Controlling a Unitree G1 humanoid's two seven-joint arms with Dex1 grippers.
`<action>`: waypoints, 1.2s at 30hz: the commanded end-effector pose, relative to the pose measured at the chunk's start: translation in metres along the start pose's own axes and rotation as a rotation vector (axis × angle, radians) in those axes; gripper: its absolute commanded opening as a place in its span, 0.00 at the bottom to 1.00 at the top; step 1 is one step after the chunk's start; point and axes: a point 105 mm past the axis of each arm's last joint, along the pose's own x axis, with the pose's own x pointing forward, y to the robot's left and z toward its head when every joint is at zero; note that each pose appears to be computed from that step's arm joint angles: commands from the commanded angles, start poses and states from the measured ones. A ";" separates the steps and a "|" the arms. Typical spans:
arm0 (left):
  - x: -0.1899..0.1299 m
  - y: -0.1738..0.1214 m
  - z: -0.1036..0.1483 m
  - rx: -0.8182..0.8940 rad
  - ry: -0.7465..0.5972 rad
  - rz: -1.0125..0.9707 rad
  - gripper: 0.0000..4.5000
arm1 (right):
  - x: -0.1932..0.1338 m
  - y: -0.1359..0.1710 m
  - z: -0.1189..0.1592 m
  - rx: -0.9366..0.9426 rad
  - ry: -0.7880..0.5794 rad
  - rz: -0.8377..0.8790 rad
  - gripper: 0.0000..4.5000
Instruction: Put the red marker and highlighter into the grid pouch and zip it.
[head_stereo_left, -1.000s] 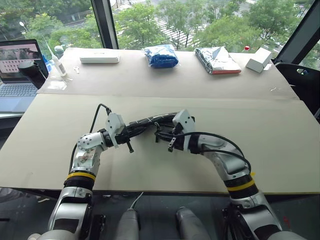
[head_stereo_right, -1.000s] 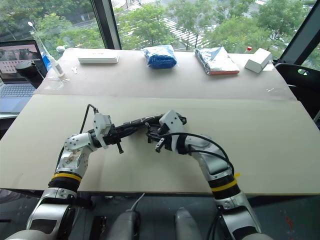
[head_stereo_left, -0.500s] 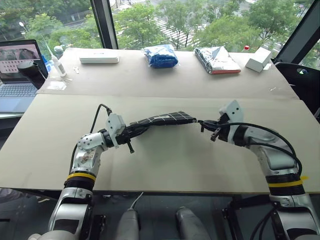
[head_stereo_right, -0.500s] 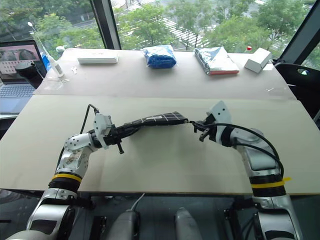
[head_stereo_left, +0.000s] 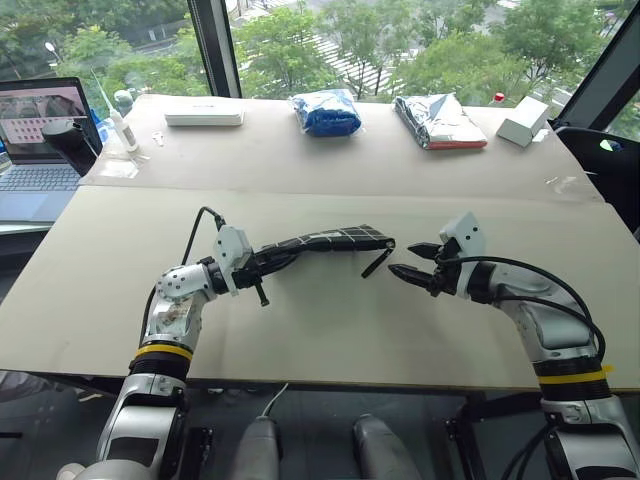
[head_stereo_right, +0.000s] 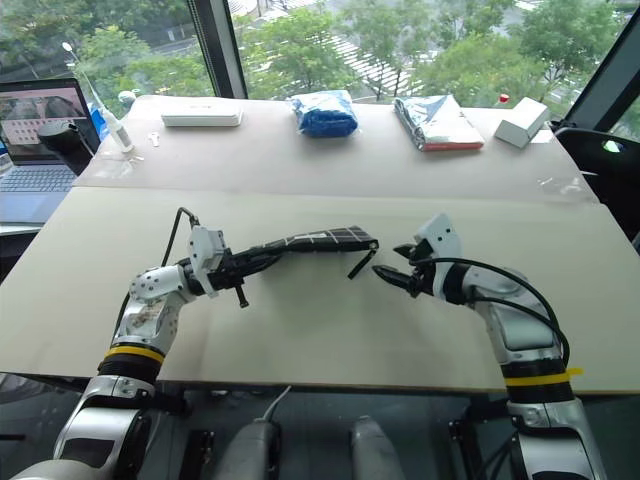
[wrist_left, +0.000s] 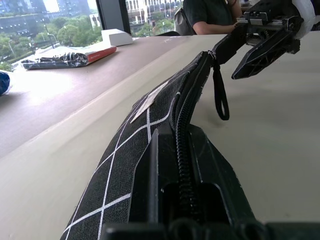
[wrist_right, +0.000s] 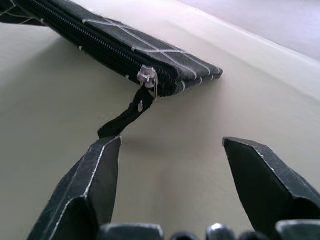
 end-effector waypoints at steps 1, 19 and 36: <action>0.006 0.001 0.014 0.073 -0.018 -0.051 0.00 | -0.027 -0.003 -0.001 -0.008 -0.002 0.016 0.77; 0.039 -0.015 0.006 0.212 0.008 -0.309 0.19 | -0.118 0.003 0.006 0.020 -0.160 -0.116 0.78; -0.030 0.002 0.009 -0.274 0.088 0.038 0.88 | -0.106 -0.013 -0.001 0.052 -0.156 -0.115 0.78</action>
